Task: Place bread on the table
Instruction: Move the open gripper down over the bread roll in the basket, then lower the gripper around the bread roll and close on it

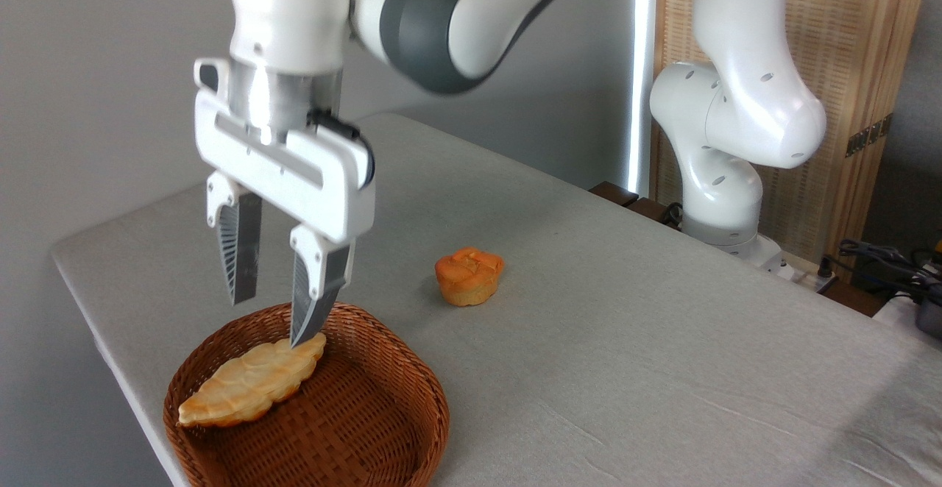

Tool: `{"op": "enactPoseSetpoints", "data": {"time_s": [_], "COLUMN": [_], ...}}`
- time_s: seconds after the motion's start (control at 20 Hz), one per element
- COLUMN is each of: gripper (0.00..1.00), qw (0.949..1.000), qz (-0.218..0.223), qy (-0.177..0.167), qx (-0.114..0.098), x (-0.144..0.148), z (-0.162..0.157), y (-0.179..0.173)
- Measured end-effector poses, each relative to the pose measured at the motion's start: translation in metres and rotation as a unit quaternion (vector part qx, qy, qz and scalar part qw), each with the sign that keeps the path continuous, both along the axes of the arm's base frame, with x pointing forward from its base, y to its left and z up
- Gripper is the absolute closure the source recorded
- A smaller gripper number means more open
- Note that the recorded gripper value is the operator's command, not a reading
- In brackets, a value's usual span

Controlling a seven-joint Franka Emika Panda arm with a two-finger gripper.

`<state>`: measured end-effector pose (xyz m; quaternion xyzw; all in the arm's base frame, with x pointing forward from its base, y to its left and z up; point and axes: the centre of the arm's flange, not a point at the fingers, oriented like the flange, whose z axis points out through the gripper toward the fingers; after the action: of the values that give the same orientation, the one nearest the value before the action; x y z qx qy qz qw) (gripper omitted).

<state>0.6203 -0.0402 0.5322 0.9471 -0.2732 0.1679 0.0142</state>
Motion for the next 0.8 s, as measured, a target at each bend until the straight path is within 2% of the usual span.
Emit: {"op": "enactPoseSetpoints", "data": {"time_s": [0.35,0.8], "gripper": [0.00,0.00], "qw": [0.9992,0.9995], "qz": [-0.015,-0.014], "qy": [0.031,0.013], "qx": [-0.022,-0.025], "x": [0.016,0.019], "z": [-0.057,-0.096], "y": [-0.043,-0.052]}}
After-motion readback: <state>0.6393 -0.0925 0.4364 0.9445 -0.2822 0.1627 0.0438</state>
